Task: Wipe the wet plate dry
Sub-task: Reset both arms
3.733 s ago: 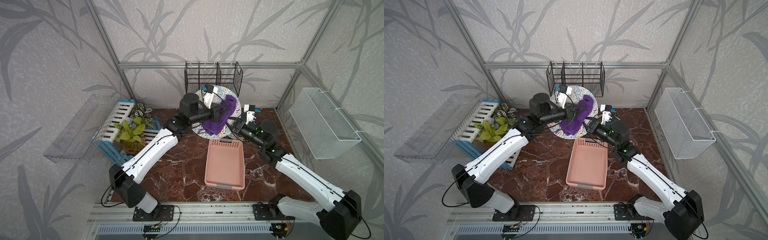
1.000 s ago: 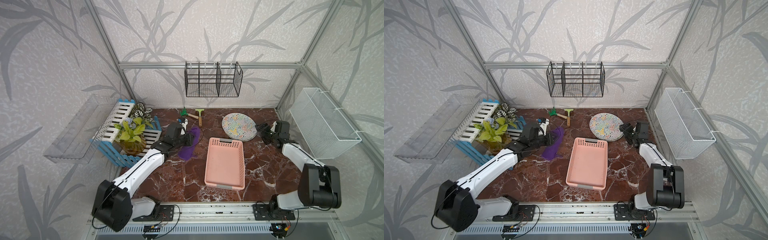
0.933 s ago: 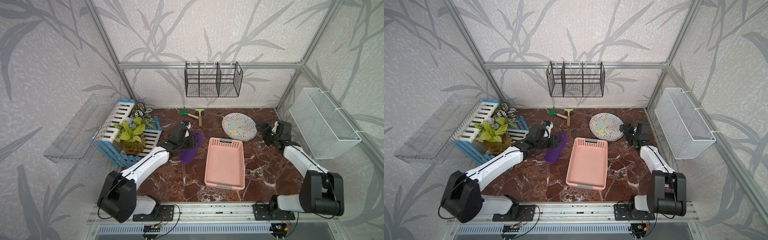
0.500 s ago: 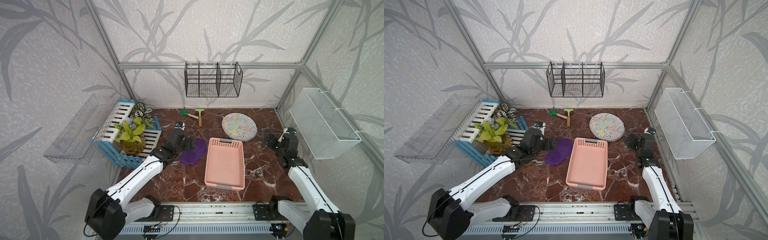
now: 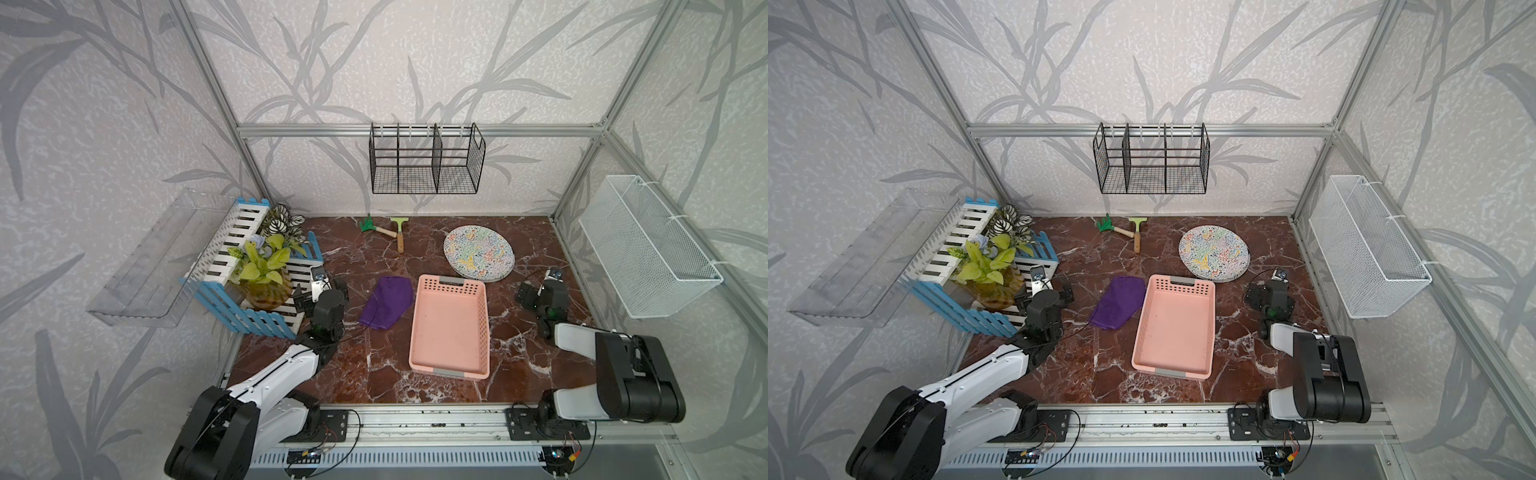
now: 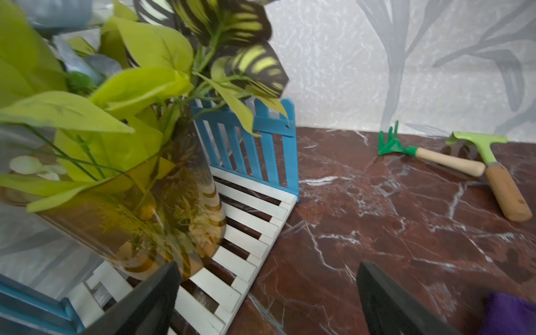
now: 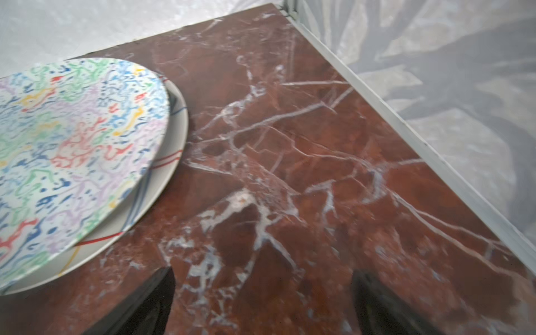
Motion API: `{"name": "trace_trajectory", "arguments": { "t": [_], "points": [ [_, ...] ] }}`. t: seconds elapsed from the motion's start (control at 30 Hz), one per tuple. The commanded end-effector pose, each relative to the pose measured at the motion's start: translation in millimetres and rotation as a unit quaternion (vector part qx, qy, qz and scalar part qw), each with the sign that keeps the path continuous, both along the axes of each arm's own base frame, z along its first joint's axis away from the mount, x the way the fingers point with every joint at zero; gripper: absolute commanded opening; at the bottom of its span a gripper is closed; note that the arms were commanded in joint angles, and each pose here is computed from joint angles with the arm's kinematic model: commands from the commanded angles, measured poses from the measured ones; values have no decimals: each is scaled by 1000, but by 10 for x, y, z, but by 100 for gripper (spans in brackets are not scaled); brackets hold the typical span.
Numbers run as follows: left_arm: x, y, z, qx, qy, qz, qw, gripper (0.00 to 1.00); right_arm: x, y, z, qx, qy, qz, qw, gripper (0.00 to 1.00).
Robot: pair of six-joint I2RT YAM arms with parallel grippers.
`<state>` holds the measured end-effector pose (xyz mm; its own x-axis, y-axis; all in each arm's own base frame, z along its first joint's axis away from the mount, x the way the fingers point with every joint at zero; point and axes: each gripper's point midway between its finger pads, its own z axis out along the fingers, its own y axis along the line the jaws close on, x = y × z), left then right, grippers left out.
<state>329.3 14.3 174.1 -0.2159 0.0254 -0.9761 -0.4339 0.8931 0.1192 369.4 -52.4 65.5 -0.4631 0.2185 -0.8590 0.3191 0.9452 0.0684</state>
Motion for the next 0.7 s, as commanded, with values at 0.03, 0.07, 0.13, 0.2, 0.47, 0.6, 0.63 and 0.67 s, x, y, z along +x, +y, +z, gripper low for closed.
{"name": "trace_trajectory", "arguments": {
  "t": [0.03, 0.07, 0.13, 0.2, 0.47, 0.6, 0.63, 0.67],
  "points": [
    [12, 129, 33, 2, -48, -8, 999, 100, 128, 177, 194, -55, -79, 46, 994, 99],
    [44, 150, 17, -5, -49, -13, 999, 100, 148, 123, 213, -35, -66, 36, 997, 99],
    [116, 205, -60, -17, -44, -19, 999, 100, 217, 141, 285, -36, -105, 43, 993, 99],
    [195, 234, -108, -27, -51, -27, 998, 100, 188, 151, 225, -38, -85, 46, 995, 99],
    [425, 339, -374, -35, -52, -39, 997, 100, 209, 165, 253, -43, -74, 44, 995, 99],
    [361, 249, -401, -32, -70, -76, 994, 99, 209, 160, 255, -43, -74, 43, 995, 99],
    [376, 214, -384, -27, -74, -87, 993, 99, 208, 160, 251, -43, -74, 43, 995, 99],
    [405, 201, -403, -27, -63, -91, 994, 100, 207, 161, 251, -43, -73, 43, 995, 99]
  ]
}}
